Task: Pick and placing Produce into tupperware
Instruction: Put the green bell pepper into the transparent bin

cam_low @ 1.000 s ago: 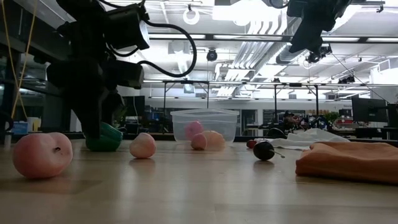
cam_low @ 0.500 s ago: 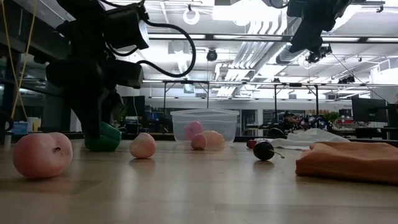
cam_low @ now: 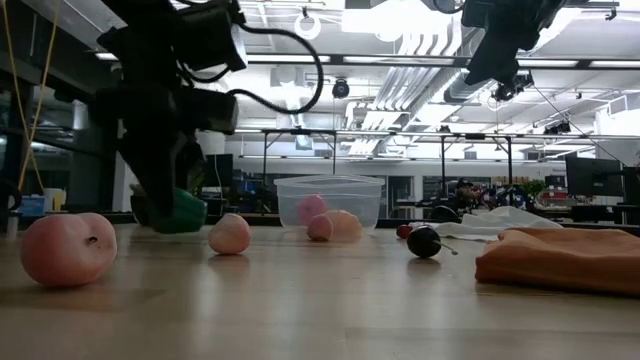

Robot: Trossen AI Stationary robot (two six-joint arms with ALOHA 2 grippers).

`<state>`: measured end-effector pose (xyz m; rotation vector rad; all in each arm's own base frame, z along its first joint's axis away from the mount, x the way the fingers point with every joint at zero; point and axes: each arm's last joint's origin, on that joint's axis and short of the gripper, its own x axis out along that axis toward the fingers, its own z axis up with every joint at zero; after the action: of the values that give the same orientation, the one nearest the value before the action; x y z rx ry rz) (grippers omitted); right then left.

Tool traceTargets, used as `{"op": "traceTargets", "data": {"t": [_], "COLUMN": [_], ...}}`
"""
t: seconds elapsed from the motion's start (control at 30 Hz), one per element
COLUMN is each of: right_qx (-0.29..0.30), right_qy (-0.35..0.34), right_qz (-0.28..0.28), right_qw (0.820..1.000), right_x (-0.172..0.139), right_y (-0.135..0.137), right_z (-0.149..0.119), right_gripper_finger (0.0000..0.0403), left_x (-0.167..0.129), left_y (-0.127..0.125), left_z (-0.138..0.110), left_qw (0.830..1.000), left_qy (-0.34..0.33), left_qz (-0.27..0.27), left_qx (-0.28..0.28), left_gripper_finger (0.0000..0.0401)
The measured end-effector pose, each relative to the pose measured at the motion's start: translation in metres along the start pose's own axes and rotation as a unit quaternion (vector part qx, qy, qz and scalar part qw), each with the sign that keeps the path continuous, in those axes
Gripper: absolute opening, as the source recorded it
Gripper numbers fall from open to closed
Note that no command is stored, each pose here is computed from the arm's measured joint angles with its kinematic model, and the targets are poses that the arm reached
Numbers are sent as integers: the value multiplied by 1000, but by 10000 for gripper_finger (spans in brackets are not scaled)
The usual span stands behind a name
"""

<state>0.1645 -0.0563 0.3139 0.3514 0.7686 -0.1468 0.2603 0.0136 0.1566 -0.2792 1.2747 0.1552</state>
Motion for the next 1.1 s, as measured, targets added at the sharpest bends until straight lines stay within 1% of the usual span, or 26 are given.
{"op": "traceTargets", "data": {"t": [0.57,1.1], "right_qx": [-7,-17], "right_qy": [0,0], "right_qz": [0,0], "right_qw": [1000,1000], "right_x": [0,0], "right_y": [0,0], "right_z": [0,0], "right_gripper_finger": [119,119], "left_x": [-26,-59], "left_y": [-9,-17], "left_z": [29,61], "left_qw": [999,993], "left_qy": [-43,-115], "left_qz": [-8,-8], "left_qx": [4,6], "left_gripper_finger": [214,214]}}
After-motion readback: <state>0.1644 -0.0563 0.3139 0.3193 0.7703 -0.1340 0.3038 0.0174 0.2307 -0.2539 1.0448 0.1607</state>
